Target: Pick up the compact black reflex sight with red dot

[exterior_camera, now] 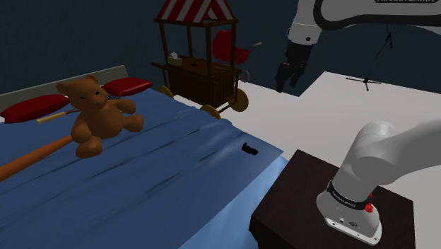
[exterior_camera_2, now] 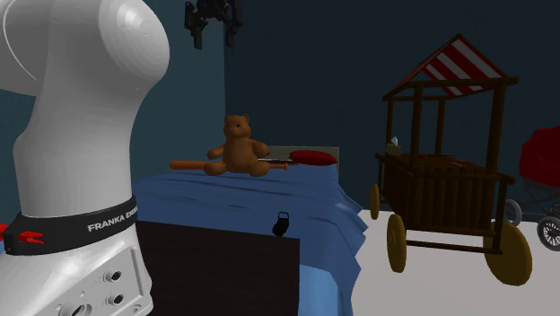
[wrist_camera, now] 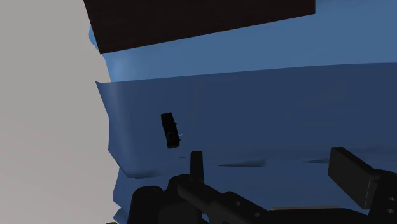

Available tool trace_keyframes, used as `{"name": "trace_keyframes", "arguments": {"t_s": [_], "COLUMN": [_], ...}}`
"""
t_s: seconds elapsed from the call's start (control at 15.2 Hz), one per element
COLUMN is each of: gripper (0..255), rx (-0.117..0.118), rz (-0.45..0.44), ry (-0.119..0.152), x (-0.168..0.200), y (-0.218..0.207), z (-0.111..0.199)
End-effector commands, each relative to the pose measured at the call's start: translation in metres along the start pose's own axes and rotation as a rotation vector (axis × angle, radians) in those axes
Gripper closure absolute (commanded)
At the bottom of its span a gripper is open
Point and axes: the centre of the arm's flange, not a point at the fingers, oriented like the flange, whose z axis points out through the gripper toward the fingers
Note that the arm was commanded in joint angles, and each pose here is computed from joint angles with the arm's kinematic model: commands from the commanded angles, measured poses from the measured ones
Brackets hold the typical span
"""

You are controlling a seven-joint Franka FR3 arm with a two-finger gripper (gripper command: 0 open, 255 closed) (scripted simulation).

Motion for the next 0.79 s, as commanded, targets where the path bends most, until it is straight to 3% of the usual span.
{"name": "trace_keyframes", "arguments": {"t_s": [0.0,0.73], "gripper": [0,0], "rx": [0.000,-0.016], "rz": [0.000,-0.022], "ry": [0.000,0.006], "x": [0.000,0.043], "y": [0.000,0.031], "z": [0.000,0.134]}}
